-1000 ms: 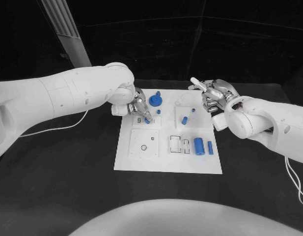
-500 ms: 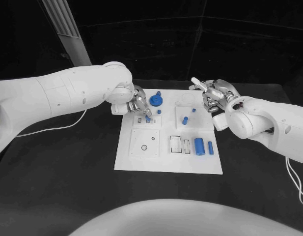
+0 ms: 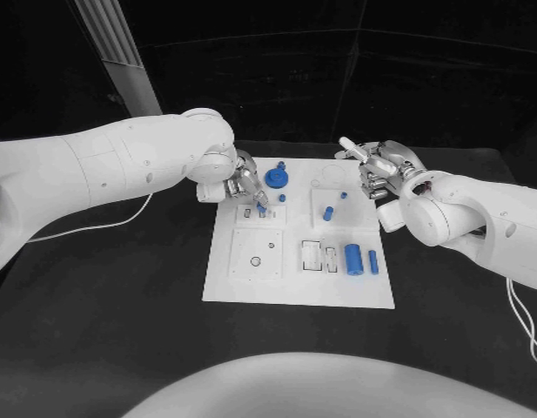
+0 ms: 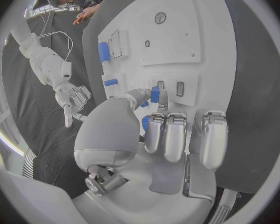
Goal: Assemble the parts on the task board
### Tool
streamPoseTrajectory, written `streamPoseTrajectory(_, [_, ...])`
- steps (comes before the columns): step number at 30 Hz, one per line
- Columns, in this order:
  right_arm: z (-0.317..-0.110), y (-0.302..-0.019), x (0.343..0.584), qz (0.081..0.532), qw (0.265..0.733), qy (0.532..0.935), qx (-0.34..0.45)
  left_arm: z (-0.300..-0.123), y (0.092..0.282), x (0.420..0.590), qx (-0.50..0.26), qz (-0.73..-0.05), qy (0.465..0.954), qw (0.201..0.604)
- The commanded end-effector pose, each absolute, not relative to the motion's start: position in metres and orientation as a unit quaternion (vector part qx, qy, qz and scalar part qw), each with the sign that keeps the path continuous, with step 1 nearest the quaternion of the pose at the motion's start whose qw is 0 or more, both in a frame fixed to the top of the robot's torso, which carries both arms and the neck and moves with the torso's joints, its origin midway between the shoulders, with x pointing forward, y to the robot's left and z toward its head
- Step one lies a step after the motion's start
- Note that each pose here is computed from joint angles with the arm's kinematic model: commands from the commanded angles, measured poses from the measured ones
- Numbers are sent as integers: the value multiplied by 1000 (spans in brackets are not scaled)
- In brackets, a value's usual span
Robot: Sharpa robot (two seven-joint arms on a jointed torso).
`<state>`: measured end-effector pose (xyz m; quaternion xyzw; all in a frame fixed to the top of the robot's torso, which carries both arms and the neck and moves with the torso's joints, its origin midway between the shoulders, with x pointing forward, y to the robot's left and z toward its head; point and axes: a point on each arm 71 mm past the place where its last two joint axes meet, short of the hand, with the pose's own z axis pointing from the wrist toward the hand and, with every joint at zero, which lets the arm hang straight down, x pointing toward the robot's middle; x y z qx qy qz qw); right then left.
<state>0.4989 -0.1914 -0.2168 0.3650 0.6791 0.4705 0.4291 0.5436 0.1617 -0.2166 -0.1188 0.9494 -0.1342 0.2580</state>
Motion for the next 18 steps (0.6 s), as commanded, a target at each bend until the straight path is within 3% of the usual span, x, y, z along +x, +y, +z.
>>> streamPoseTrajectory(1, [-215, -191, 499, 472, 433, 676, 363, -217, 163, 542, -112, -120, 955, 247])
streamPoseTrajectory(18, [-215, -191, 499, 473, 433, 676, 363, -218, 161, 542, -109, -114, 957, 242])
